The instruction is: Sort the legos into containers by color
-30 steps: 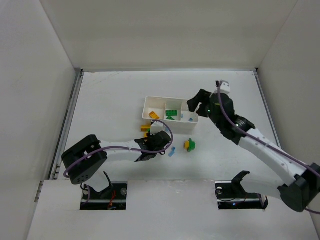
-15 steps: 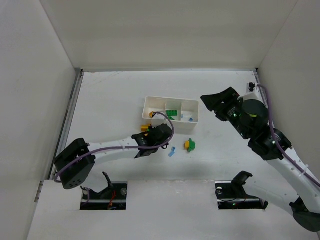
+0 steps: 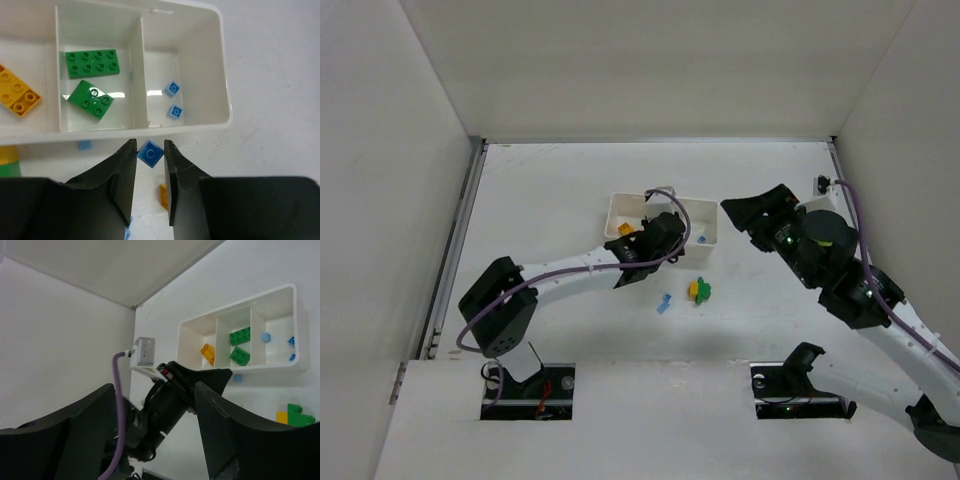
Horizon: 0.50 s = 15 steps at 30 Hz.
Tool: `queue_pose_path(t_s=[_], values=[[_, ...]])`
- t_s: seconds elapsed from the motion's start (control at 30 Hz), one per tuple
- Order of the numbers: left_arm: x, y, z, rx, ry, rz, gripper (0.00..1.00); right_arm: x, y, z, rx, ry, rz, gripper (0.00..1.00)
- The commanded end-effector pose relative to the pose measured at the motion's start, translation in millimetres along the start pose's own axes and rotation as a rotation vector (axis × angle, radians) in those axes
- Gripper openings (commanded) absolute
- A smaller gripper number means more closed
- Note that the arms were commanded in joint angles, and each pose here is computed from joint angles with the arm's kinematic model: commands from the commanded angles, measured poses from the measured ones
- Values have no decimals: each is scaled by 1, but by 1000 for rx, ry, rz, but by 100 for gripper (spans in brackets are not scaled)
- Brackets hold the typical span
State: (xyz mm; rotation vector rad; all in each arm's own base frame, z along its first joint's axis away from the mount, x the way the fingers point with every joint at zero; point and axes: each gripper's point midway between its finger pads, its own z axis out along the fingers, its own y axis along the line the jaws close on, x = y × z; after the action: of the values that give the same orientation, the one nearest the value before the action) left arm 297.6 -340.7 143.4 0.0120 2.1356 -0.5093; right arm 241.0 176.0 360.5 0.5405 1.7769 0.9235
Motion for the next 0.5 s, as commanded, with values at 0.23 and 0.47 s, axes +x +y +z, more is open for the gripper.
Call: queue_pose_path(t_s=[0.23, 0.47], values=[[-39, -46, 52, 88, -73, 1, 11, -32, 31, -12, -60, -145, -23, 72], [-48, -56, 82, 89, -79, 8, 11, -37, 26, -24, -34, -206, -39, 73]])
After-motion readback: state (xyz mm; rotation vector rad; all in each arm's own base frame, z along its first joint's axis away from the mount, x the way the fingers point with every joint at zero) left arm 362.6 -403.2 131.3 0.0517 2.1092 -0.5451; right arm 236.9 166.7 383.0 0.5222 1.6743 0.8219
